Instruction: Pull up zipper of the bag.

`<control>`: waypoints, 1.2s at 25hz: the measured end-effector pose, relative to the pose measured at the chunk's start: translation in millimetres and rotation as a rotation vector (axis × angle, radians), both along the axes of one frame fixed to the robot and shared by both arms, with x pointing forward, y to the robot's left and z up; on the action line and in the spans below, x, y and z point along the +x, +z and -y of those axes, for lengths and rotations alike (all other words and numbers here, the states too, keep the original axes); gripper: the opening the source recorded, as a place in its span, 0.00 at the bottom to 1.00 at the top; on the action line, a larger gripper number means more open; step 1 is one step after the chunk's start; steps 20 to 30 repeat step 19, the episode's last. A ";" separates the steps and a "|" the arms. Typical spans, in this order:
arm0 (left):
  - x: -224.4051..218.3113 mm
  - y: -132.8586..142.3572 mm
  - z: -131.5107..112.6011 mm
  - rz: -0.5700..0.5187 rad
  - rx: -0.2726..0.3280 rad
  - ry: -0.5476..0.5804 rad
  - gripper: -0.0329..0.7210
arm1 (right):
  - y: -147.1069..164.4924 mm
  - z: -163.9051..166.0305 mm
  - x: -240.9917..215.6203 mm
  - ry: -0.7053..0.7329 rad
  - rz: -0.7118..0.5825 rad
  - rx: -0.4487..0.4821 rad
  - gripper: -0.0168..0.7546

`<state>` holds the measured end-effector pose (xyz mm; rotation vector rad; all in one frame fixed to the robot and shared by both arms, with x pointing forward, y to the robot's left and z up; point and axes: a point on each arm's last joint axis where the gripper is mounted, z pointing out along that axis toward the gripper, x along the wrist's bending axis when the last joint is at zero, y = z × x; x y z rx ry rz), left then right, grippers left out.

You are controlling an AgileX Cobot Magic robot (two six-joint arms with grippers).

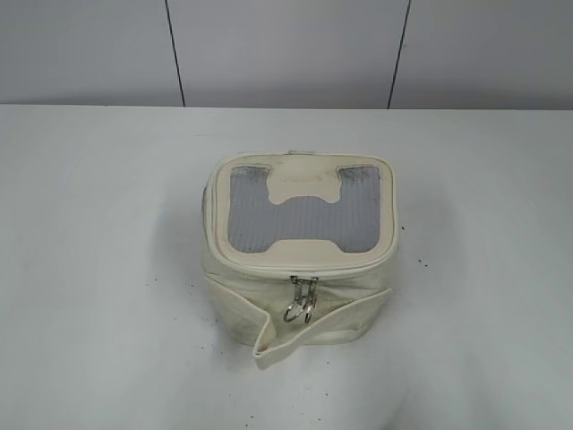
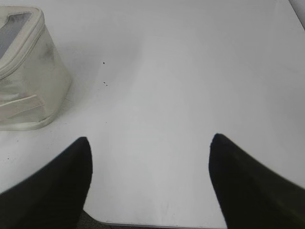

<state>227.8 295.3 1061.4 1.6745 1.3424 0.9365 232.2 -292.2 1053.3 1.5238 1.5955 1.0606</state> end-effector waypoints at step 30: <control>0.0 0.0 0.0 0.000 0.000 0.000 0.51 | 0.0 0.0 0.0 0.000 0.000 0.000 0.76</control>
